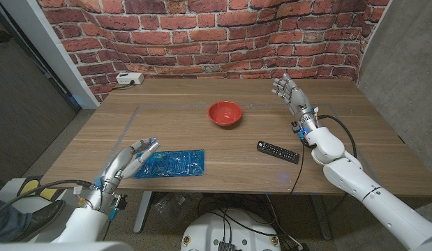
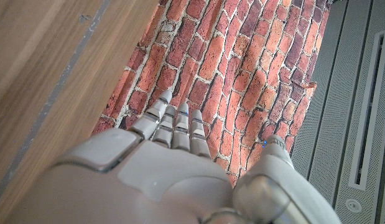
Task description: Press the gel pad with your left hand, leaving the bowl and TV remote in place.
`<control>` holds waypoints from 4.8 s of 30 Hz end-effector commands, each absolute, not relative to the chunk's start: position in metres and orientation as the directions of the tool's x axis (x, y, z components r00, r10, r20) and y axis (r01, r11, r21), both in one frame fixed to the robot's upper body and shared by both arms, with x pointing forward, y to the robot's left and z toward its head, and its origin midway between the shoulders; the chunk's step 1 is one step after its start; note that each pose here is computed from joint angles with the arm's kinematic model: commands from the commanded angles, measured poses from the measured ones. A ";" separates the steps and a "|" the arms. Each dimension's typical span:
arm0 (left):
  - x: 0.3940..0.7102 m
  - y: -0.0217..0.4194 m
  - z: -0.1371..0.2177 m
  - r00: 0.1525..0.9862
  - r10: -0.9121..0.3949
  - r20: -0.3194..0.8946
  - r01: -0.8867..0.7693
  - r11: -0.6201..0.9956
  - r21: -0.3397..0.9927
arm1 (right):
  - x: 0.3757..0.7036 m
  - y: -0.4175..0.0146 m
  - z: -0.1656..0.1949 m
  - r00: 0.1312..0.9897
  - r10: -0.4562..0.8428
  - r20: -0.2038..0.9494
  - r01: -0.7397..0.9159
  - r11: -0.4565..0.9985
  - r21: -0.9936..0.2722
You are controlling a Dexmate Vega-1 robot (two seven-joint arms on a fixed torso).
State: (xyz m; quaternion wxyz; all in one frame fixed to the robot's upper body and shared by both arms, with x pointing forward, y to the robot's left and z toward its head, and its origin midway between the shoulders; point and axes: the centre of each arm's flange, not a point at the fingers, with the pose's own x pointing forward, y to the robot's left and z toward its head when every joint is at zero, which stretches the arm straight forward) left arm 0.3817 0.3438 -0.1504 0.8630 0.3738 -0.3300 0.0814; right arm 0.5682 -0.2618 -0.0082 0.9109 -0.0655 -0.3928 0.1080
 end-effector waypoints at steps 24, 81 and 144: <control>0.378 0.319 -0.140 0.782 -0.125 0.611 -0.542 0.347 0.765 | 0.569 -0.268 -0.013 0.689 0.270 0.673 -0.164 0.962 -0.218; 0.429 0.271 -0.178 0.888 -0.136 0.439 -0.419 0.153 0.895 | 0.558 -0.291 -0.023 0.702 0.253 0.666 -0.151 0.966 -0.208; 0.460 0.272 -0.215 0.967 -0.140 0.213 -0.199 0.112 0.974 | 0.557 -0.291 -0.023 0.710 0.241 0.662 -0.140 0.969 -0.202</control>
